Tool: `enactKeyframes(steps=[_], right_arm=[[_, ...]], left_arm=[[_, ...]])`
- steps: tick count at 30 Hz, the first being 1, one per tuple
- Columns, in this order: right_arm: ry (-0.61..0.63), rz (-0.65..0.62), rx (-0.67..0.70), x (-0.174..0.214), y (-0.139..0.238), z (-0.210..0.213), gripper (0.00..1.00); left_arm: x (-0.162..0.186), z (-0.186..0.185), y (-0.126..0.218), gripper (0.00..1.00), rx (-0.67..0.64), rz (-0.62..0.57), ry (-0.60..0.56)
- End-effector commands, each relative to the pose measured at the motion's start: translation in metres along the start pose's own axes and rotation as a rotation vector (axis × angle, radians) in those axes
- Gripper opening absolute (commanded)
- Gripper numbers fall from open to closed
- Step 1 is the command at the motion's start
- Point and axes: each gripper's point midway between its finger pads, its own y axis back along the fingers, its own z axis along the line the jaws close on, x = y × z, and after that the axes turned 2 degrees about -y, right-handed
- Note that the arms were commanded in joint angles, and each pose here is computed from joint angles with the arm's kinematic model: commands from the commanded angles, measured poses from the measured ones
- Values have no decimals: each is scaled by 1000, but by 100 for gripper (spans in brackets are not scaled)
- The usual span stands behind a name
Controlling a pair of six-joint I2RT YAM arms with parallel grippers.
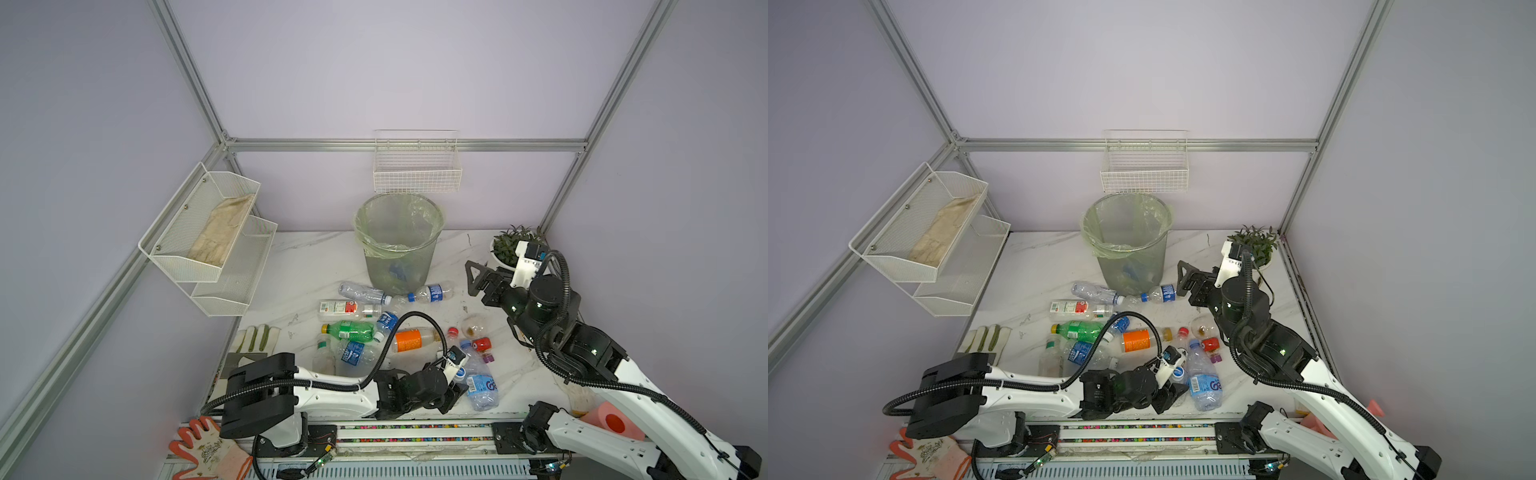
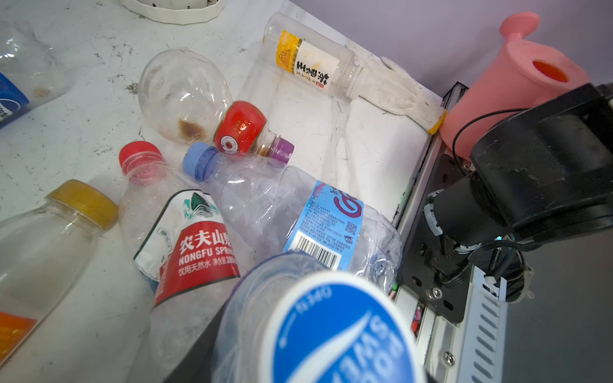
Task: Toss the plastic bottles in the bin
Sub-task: 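Lower the left gripper onto the blue-capped Pocari Sweat bottle and grasp it, then lift the Pocari Sweat bottle with the left gripper over the wastebasket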
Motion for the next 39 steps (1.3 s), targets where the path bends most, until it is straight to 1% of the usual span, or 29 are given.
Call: enactKeyframes(steps=[1, 5, 11, 16, 20, 26, 28, 31, 34, 39], right_arm=[[-7, -9, 35, 0, 4, -10, 97], [-10, -20, 39, -3, 7, -12, 97], [-11, -13, 47, 0, 4, -13, 97], [-10, -2, 52, 4, 0, -13, 97], [-12, -1, 54, 5, 0, -14, 97], [-12, 20, 51, 13, -3, -15, 97], [-12, 27, 49, 16, -4, -15, 97], [-10, 40, 43, 21, -6, -15, 97], [-13, 58, 39, 28, -10, -16, 97], [-26, 82, 25, 38, -15, -15, 97]], left_arm=[[-69, -14, 31, 39, 32, -168, 20], [-90, -10, 59, 37, 25, -227, 17], [-118, 1, 100, 35, -20, -314, -12], [-143, 19, 138, 34, -106, -390, -58], [-168, 43, 179, 33, -234, -504, -89], [-195, 74, 245, 32, -383, -713, -78], [-202, 83, 270, 32, -420, -778, -76], [-208, 99, 308, 32, -475, -875, -28], [-213, 109, 343, 32, -505, -961, -19], [-222, 120, 385, 32, -560, -1050, -23]])
